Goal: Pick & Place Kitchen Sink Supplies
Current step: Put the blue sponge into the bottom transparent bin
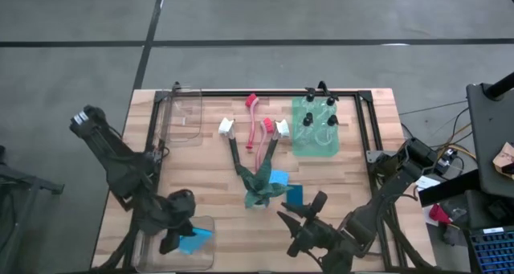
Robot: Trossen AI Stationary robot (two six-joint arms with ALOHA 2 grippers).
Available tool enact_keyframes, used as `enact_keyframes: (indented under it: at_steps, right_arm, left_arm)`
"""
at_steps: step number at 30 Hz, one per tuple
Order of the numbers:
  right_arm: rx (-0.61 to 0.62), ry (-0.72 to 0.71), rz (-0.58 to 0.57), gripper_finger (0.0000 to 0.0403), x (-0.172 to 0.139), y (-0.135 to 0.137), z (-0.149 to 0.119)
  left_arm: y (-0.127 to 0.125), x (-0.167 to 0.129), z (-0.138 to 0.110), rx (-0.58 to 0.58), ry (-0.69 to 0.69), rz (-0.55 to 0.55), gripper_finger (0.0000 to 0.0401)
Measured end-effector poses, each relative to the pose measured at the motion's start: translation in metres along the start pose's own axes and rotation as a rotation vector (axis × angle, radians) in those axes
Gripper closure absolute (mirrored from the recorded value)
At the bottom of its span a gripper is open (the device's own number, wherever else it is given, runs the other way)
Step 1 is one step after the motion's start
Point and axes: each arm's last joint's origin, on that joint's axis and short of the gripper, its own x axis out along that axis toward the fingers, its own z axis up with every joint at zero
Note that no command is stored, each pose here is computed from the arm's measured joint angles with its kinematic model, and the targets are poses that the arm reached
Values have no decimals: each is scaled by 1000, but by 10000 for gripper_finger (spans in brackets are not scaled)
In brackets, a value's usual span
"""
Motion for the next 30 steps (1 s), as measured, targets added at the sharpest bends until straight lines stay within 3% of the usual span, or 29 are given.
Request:
enact_keyframes:
  at_steps: [6, 16, 25, 30]
  right_arm:
    - [-4, 1, -17, 287, 0, 0, -1]
    - [3, 0, -20, 281, -2, 0, -1]
    - [14, 0, -20, 278, -2, 0, -2]
    - [14, 1, -20, 287, -2, 0, -2]
  left_arm:
    - [9, 25, -15, -151, 202, 45, 384]
    - [27, 72, -39, -228, 457, 181, 384]
    - [33, 93, -45, -231, 498, 253, 361]
    - [34, 96, -45, -229, 479, 274, 317]
